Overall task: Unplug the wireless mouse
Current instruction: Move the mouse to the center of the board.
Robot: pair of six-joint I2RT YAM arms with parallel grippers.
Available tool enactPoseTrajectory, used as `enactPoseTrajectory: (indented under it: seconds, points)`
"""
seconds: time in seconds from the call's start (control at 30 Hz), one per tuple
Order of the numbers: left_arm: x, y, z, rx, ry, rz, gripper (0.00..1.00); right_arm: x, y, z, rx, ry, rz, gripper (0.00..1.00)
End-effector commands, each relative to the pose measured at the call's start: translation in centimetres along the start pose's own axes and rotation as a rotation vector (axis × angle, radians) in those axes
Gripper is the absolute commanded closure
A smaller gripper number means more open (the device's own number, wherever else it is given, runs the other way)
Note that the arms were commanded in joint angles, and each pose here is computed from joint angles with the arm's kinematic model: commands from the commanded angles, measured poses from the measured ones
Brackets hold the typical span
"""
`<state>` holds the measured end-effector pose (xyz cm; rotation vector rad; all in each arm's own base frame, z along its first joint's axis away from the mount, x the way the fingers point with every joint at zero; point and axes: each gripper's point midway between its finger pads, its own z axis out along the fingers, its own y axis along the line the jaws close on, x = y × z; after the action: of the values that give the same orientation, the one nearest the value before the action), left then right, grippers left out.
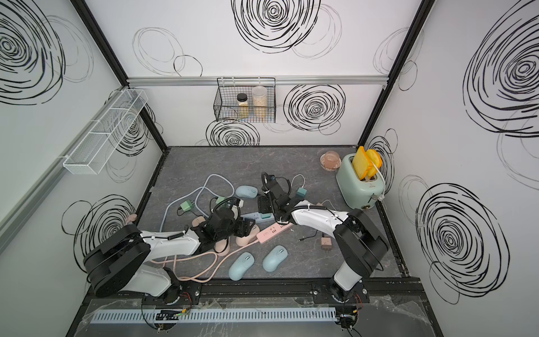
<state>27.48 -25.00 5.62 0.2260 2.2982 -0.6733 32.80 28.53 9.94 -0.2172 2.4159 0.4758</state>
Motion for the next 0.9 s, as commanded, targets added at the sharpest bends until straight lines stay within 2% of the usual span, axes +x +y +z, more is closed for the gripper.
enactPoseTrajectory:
  seconds: [0.0, 0.1, 0.23, 0.37, 0.47, 0.53, 0.67, 0.7, 0.87]
  points:
    - [-1.2, -0.1, 0.3, -0.011, -0.024, -0.006, 0.27, -0.8, -0.5, 1.1, 0.007, 0.030, 0.033, 0.31]
    - [-2.3, 1.6, -0.2, -0.074, -0.048, -0.030, 0.26, -0.9, -0.6, 1.2, 0.020, 0.030, 0.028, 0.31]
    - [-5.6, 2.9, -1.1, -0.064, -0.112, -0.119, 0.22, -1.3, -0.8, 1.2, 0.009, 0.015, 0.039, 0.29]
    - [-9.1, 2.9, -1.4, -0.087, -0.148, -0.107, 0.16, -1.9, -0.7, 1.4, 0.015, 0.019, 0.031, 0.29]
    - [-10.8, 3.5, -0.7, -0.101, -0.122, -0.086, 0.14, -2.3, -1.1, 1.3, 0.018, 0.014, 0.040, 0.28]
    - [-11.5, 3.6, 0.5, -0.117, -0.046, -0.021, 0.14, -2.7, -1.5, 1.0, 0.019, 0.002, 0.049, 0.27]
    - [-11.7, 4.4, 2.3, -0.198, 0.110, 0.197, 0.11, -3.2, -2.9, 0.3, -0.002, -0.018, 0.094, 0.27]
    - [-11.9, 4.8, 2.5, -0.226, 0.130, 0.250, 0.00, -3.3, -3.2, 0.0, -0.009, -0.027, 0.108, 0.27]
    - [-11.6, 5.9, 3.4, -0.276, 0.200, 0.417, 0.02, -3.4, -4.9, -0.7, -0.015, -0.044, 0.141, 0.27]
